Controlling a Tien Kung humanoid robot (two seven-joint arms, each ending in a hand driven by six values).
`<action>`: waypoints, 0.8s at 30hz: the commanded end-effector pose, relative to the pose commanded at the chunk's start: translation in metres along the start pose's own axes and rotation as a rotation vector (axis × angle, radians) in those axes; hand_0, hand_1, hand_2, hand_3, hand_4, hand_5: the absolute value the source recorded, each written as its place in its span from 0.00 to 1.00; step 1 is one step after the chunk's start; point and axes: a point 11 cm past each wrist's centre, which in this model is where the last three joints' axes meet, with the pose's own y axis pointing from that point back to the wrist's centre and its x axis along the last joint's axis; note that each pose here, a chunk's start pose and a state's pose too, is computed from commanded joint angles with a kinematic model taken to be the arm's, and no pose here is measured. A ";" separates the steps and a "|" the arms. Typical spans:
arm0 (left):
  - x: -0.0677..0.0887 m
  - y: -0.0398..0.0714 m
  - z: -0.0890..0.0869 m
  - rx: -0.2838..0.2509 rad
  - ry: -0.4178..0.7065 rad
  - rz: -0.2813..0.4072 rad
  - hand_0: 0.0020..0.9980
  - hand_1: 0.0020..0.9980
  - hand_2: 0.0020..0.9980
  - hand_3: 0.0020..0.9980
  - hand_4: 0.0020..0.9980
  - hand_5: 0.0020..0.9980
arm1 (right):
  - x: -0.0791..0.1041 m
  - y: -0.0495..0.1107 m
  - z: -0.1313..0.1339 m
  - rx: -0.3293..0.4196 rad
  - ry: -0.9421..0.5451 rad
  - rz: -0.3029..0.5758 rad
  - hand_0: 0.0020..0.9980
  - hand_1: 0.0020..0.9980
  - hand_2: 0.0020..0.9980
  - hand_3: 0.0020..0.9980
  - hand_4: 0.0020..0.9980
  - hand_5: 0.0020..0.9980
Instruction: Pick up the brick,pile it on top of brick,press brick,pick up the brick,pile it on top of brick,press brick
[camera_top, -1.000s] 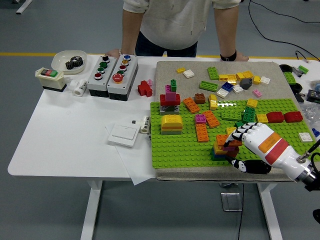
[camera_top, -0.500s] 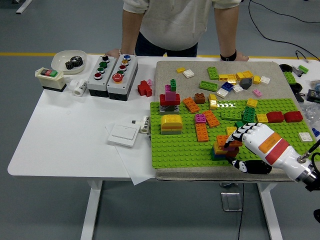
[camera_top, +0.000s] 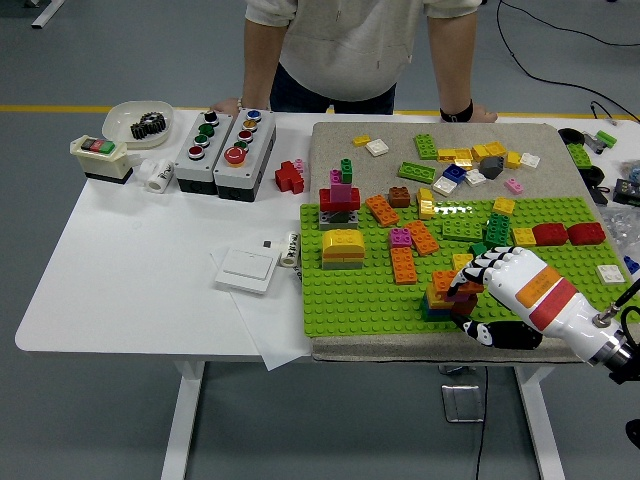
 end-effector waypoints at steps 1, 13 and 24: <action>0.000 0.000 0.000 0.000 0.000 0.000 0.82 0.81 0.80 0.59 0.66 0.68 | 0.000 0.000 0.000 0.000 0.000 -0.002 0.52 0.50 0.55 0.54 0.69 0.33; 0.000 0.000 0.001 -0.002 0.001 0.000 0.82 0.81 0.80 0.59 0.66 0.68 | -0.007 0.001 0.000 -0.005 -0.004 -0.025 0.52 0.50 0.55 0.54 0.69 0.33; -0.001 0.000 0.000 0.001 -0.001 -0.003 0.82 0.81 0.80 0.59 0.66 0.68 | -0.012 0.003 -0.001 -0.008 -0.010 -0.040 0.52 0.50 0.55 0.54 0.69 0.33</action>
